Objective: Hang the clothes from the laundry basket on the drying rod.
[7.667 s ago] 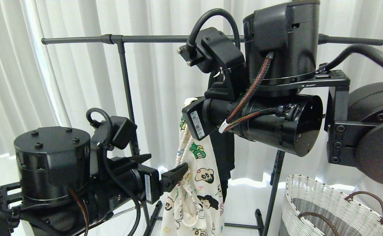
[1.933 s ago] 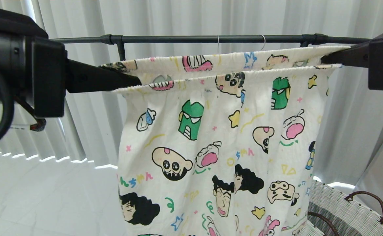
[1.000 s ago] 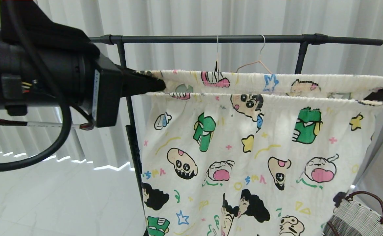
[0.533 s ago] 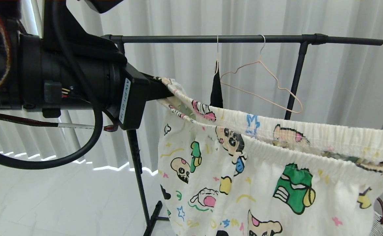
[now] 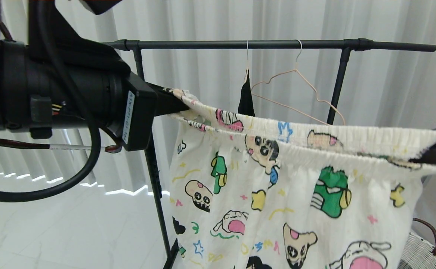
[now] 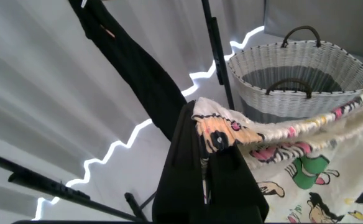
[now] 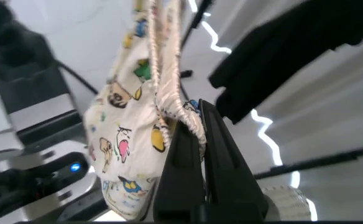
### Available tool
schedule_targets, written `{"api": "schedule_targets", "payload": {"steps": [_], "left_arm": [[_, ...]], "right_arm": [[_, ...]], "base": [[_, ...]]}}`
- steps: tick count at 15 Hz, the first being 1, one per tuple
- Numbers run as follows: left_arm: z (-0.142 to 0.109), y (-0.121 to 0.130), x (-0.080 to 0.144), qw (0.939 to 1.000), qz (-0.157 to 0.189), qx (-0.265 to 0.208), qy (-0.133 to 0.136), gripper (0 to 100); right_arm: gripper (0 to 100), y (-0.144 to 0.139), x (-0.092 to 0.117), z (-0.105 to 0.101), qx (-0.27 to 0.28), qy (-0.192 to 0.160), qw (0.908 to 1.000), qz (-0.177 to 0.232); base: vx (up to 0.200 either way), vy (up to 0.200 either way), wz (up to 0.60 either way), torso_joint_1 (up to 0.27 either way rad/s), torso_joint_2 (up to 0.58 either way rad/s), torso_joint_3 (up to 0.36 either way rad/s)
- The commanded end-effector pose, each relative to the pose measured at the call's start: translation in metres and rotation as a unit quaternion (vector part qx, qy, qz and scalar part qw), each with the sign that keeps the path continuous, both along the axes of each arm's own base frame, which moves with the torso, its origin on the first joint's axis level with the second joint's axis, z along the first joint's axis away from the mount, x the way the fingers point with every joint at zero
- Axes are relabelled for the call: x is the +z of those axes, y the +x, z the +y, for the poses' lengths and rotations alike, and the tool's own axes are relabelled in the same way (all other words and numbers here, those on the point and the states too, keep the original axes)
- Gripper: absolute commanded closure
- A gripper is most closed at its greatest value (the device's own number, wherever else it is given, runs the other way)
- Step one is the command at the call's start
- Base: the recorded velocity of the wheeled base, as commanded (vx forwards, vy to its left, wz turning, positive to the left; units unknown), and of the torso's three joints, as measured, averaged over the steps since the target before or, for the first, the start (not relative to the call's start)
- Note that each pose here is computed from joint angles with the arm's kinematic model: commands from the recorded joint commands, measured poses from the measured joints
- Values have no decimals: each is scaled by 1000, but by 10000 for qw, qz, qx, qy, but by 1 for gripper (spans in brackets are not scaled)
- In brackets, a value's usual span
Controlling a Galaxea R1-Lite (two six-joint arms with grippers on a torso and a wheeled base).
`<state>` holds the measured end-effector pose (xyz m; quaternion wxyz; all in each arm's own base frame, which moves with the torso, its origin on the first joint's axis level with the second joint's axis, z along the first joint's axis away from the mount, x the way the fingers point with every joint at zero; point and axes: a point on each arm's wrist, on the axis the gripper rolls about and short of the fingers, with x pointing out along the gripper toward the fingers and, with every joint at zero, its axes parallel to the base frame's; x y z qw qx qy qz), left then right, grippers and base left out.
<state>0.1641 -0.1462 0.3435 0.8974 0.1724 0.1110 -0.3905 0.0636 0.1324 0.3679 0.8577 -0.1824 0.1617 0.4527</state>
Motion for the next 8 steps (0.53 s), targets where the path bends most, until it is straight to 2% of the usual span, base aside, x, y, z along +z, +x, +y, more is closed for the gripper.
{"api": "schedule_targets", "payload": {"steps": [1, 4, 8], "left_arm": [[12, -22, 2, 9999, -96, -93, -70, 100], [19, -54, -9, 9982, -52, -599, -38, 100], [6, -84, -12, 9879, -49, -1553, -32, 100]], "right_arm": [[100, 16, 3, -5, -527, 262, 9979, -284], [100, 39, 3, 14, -636, 721, 9920, -814], [100, 58, -1, 47, -302, 892, 9911, -940]], "base": [[0, 0, 0, 0, 0, 0], [0, 0, 0, 0, 0, 0], [0, 0, 0, 0, 0, 0]]}}
